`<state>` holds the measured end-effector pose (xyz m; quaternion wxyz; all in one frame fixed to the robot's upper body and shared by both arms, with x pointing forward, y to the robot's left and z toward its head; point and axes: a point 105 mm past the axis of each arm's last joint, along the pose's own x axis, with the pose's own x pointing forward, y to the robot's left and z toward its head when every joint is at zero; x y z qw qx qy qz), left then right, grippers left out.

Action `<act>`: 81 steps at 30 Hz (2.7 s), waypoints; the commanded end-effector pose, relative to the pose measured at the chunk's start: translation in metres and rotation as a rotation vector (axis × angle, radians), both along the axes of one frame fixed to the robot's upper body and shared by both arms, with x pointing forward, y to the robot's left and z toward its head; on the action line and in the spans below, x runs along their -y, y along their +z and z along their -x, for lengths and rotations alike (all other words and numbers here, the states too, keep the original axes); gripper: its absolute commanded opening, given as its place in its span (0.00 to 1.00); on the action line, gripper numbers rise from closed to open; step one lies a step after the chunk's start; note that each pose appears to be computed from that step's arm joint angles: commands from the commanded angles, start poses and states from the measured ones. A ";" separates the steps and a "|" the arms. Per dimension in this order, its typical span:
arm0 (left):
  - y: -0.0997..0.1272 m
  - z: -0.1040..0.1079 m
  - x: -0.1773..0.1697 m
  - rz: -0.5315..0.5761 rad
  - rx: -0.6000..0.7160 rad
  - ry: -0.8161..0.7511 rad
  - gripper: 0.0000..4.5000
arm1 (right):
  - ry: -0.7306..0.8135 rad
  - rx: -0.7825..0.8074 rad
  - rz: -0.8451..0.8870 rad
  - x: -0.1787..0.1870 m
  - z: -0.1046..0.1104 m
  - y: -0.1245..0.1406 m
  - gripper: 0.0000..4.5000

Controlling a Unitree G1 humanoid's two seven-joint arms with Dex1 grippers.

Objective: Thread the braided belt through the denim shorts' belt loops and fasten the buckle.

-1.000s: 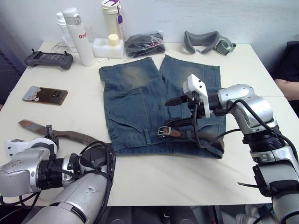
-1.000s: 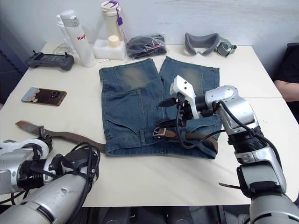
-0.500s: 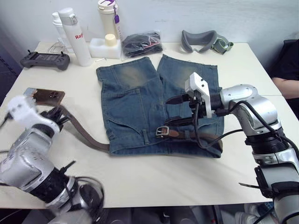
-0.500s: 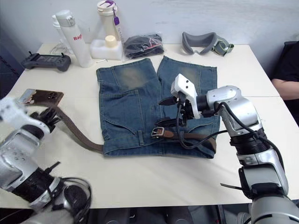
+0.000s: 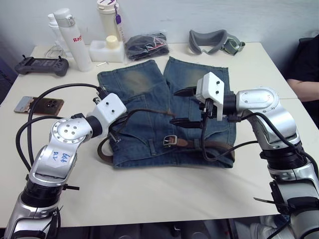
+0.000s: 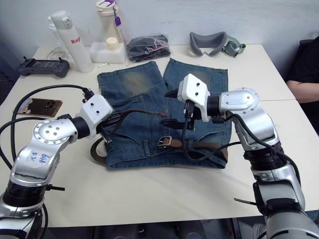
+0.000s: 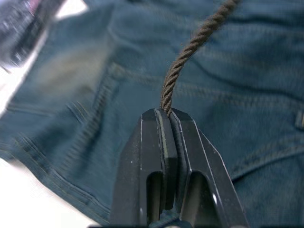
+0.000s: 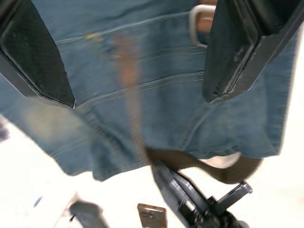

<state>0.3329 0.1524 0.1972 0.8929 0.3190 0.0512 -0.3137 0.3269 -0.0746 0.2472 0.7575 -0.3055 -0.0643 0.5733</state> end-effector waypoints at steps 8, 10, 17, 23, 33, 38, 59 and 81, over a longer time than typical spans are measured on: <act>0.010 -0.002 0.012 0.028 -0.007 -0.054 0.00 | 0.007 -0.071 -0.011 -0.022 0.023 -0.015 1.00; 0.010 -0.005 0.010 0.066 -0.022 -0.026 0.00 | -0.035 -0.111 0.006 -0.027 0.018 -0.029 1.00; 0.008 -0.006 0.009 0.062 -0.032 -0.007 0.00 | -0.212 -0.108 0.050 -0.031 -0.015 -0.057 0.95; 0.012 -0.007 0.005 0.085 -0.027 0.014 0.00 | -0.248 -0.083 0.063 -0.027 -0.025 -0.060 0.35; 0.015 -0.007 -0.005 0.320 -0.150 0.070 0.25 | -0.206 0.134 0.001 -0.034 -0.030 -0.033 0.00; 0.032 0.017 -0.027 0.545 -0.347 0.039 0.75 | -0.198 0.295 0.027 -0.031 -0.035 -0.025 0.00; 0.037 0.083 0.007 0.944 -0.898 -0.290 0.99 | 0.001 0.885 0.070 -0.055 -0.018 -0.004 0.00; 0.039 0.045 0.037 1.605 -0.683 0.179 0.99 | 0.049 0.907 0.082 -0.054 -0.007 -0.015 0.00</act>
